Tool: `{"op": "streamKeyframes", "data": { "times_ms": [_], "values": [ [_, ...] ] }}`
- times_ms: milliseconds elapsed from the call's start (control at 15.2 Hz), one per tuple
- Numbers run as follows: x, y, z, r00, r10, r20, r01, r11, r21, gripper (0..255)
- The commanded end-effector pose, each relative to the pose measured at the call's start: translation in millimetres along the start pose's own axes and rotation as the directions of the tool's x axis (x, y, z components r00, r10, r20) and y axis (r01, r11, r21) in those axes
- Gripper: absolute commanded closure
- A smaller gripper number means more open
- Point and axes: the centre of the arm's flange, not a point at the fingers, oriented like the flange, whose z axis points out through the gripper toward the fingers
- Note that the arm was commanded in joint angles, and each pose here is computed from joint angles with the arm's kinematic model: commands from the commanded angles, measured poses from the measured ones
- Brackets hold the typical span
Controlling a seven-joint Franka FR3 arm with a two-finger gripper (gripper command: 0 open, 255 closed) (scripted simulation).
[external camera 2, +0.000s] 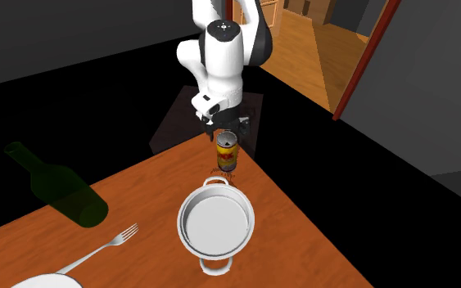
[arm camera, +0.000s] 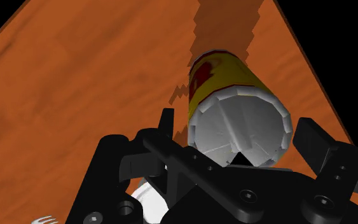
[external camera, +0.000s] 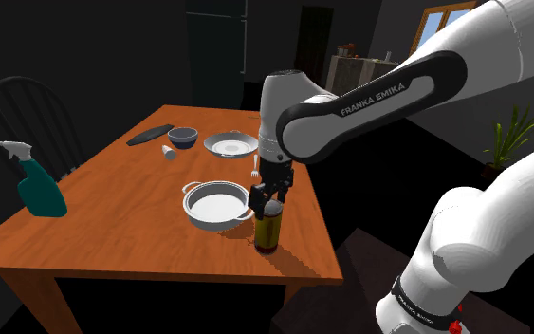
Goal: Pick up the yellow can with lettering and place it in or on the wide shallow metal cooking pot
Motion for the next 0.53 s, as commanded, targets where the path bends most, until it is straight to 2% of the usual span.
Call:
{"op": "streamKeyframes", "data": {
  "times_ms": [0, 462],
  "values": [
    [-0.1, 0.7, 10.5, 1.0, 0.0, -0.001, 0.0, 1.0, 0.0, 0],
    [-0.1, 0.7, 18.8, 1.0, 0.0, -0.001, 0.0, 1.0, 0.0, 0]
  ]
}}
